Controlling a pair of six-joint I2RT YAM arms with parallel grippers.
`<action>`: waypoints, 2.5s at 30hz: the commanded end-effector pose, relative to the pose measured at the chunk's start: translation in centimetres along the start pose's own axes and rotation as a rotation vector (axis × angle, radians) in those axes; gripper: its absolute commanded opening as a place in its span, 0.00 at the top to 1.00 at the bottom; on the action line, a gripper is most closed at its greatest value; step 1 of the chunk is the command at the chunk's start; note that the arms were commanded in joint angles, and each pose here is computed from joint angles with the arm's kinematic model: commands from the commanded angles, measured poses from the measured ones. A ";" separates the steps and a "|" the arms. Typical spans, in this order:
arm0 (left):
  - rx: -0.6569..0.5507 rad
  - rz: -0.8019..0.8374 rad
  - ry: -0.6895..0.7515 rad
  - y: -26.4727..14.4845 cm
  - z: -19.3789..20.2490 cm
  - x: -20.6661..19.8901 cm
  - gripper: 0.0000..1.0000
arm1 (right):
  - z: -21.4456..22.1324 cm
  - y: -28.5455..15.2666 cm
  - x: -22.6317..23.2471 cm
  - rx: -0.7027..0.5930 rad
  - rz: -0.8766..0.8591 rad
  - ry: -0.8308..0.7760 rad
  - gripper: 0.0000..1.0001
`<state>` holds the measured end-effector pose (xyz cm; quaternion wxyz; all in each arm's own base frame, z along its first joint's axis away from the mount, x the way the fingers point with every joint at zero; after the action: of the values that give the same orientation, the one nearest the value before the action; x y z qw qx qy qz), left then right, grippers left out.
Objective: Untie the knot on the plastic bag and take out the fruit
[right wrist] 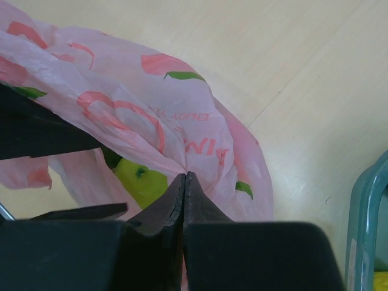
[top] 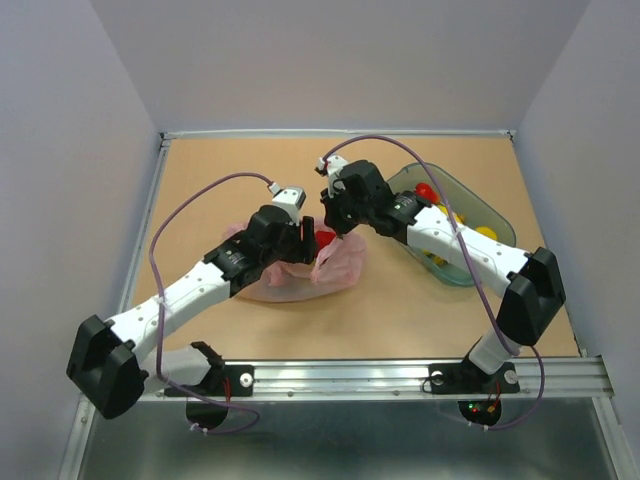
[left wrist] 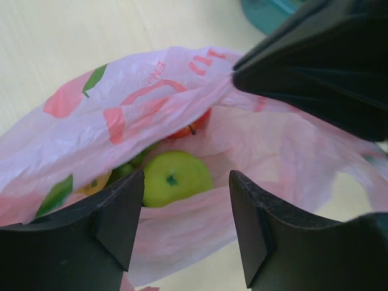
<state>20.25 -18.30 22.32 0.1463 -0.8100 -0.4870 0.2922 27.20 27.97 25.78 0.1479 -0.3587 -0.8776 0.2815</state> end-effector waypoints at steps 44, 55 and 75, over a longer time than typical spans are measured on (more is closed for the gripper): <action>-0.155 -0.189 -0.396 -3.4 1.9 2.0 0.18 | 0.8 -3.1 2.9 -0.220 0.079 0.299 0.15; -0.303 -0.261 -0.436 -3.2 0.8 2.9 0.18 | 10.9 0.3 1.6 -0.097 0.331 0.475 0.68; -0.107 -0.168 -0.423 -0.8 1.7 1.1 0.15 | 17.2 -1.7 2.3 -0.200 0.171 0.728 1.00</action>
<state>18.46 -16.18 19.95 0.0312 -0.6841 -0.6016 0.4112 16.06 20.95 11.51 0.3923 -0.5369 -0.7395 0.1053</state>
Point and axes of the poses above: each gripper's point midway between its finger pads, its own y axis out along the fingers, its own x axis along the line the jaws close on, z = x × y, the point moved 9 cm from there along -y, back along the fingers, and after that the axes turned 4 degrees about -y, right-handed, at the moved point
